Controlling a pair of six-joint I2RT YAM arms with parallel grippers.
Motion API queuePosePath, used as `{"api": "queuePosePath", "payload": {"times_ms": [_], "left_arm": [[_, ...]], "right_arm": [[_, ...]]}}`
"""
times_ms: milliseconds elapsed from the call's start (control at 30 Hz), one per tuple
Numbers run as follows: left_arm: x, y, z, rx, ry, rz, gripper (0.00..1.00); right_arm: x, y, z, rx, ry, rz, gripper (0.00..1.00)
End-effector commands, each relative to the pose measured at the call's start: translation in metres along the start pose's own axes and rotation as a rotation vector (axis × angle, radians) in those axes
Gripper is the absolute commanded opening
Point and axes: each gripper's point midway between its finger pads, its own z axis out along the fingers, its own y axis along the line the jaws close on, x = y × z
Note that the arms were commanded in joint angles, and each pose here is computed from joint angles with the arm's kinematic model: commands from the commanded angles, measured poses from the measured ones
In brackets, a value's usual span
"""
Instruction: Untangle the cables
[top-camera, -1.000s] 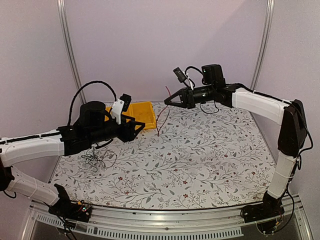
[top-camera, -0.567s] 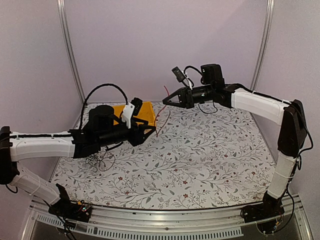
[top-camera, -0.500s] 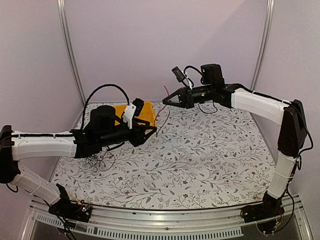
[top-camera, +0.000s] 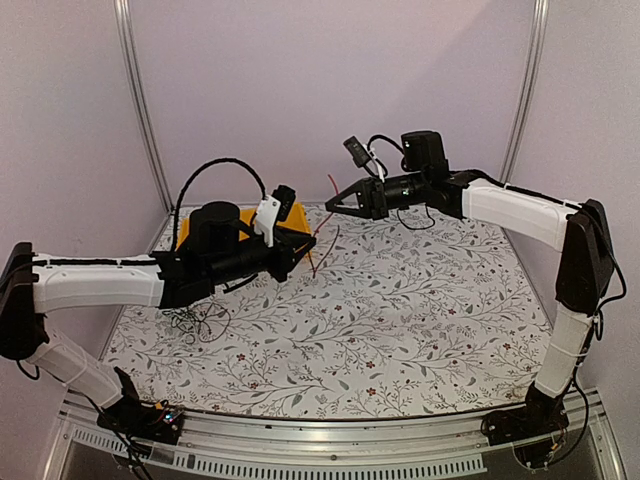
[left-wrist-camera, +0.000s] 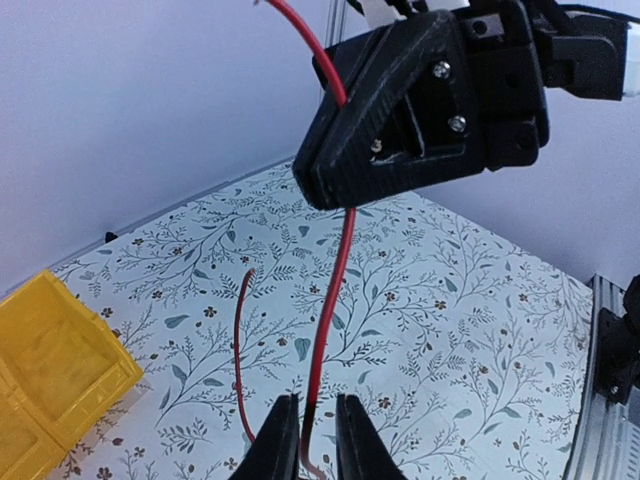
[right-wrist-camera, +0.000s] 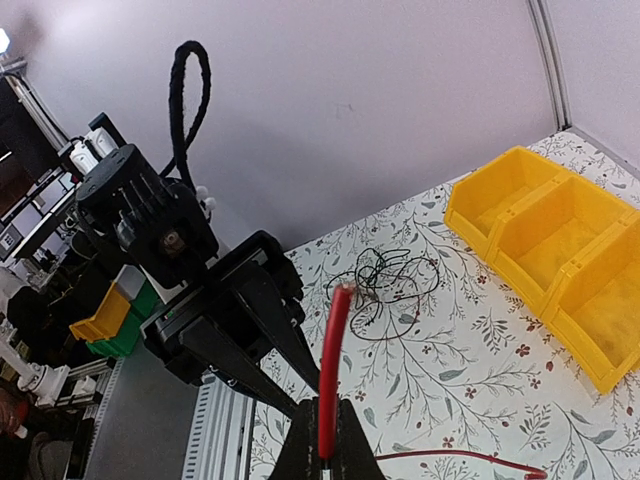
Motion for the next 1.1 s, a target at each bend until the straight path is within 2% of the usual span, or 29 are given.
{"api": "queuePosePath", "payload": {"times_ms": [0,233,400,467,500,533,633,667,733,867,1067], "left_arm": [[-0.020,-0.003,0.009,0.000,-0.043,0.029,0.11],[-0.023,0.000,0.017,-0.008,-0.036,0.049,0.11],[-0.025,0.000,0.019,-0.006,-0.037,0.054,0.00],[-0.026,0.001,0.018,-0.011,-0.042,0.051,0.00],[-0.027,0.002,0.017,-0.013,-0.045,0.047,0.00],[-0.027,0.004,0.017,-0.017,-0.041,0.043,0.00],[-0.024,0.022,0.013,-0.099,-0.003,0.025,0.00],[-0.023,0.031,0.010,-0.135,0.010,0.018,0.00],[-0.022,0.053,0.000,-0.218,0.034,-0.011,0.00],[-0.014,0.103,-0.024,-0.360,0.070,-0.077,0.00],[-0.001,0.174,-0.069,-0.579,0.074,-0.130,0.00]], "right_arm": [[-0.011,0.019,-0.003,-0.032,-0.021,-0.042,0.01],[-0.011,0.018,-0.003,-0.031,-0.021,-0.035,0.01],[-0.010,0.018,-0.003,-0.030,-0.020,-0.034,0.01],[-0.010,0.018,-0.003,-0.030,-0.020,-0.037,0.01],[-0.010,0.018,-0.003,-0.030,-0.019,-0.036,0.04],[-0.010,0.018,-0.003,-0.029,-0.016,-0.035,0.11],[-0.013,0.017,-0.015,0.001,-0.011,-0.065,0.48],[-0.015,0.014,-0.024,0.022,-0.015,-0.082,0.55],[-0.017,0.004,-0.050,0.083,-0.026,-0.107,0.59],[-0.003,-0.028,-0.115,0.260,-0.054,-0.101,0.59],[0.079,-0.058,-0.172,0.449,-0.001,-0.051,0.58]]}}
